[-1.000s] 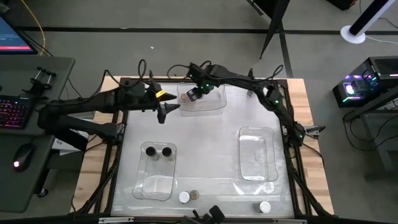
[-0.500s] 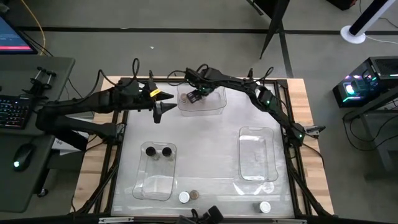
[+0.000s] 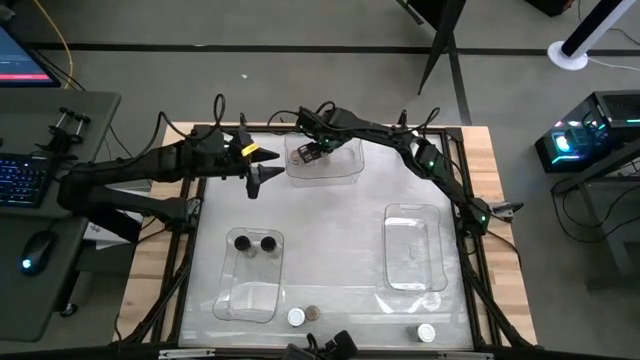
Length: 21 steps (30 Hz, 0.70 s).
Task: Sort spices by type
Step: Put the brown seasoning bottle into the middle transparent bin
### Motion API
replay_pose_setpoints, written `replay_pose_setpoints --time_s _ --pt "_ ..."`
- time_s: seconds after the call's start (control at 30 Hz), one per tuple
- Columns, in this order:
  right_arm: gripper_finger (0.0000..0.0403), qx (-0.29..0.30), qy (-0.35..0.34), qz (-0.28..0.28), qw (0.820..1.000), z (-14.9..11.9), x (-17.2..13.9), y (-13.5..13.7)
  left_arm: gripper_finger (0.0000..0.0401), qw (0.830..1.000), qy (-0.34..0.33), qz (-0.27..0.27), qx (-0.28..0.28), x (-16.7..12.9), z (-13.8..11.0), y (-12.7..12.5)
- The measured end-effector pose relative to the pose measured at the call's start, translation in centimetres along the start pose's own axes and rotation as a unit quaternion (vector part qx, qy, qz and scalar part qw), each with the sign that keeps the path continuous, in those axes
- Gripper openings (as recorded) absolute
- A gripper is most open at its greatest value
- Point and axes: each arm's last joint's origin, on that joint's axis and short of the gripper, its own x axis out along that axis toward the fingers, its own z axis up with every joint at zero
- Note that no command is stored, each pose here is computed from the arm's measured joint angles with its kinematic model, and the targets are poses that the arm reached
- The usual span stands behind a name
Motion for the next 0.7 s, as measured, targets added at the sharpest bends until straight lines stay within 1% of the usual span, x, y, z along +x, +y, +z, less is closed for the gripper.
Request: replay_pose_setpoints --time_s 0.13,0.3,0.5,0.6,0.7 --pt "0.0207 0.000 0.012 0.013 1.000 -0.1 0.0 0.1 0.0218 1.000 0.000 -0.001 0.000 0.0 0.0 0.0" --pt "0.0226 -0.009 0.004 0.003 1.000 0.0 -0.2 0.0 0.0218 1.000 0.000 -0.001 0.000 0.0 0.0 0.0" --pt "0.0236 -0.036 -0.026 0.010 0.999 1.1 -2.2 -0.5 0.0218 1.000 0.001 0.000 0.000 0.0 0.0 0.0" --pt "0.0236 -0.046 -0.021 0.007 0.999 1.1 -3.5 -1.1 0.0218 1.000 0.001 0.000 0.000 0.0 0.0 0.0" --pt "0.0236 -0.079 0.002 -0.011 0.997 0.6 -4.5 -1.6 0.0218 1.000 0.001 0.000 0.000 0.0 0.0 0.0"
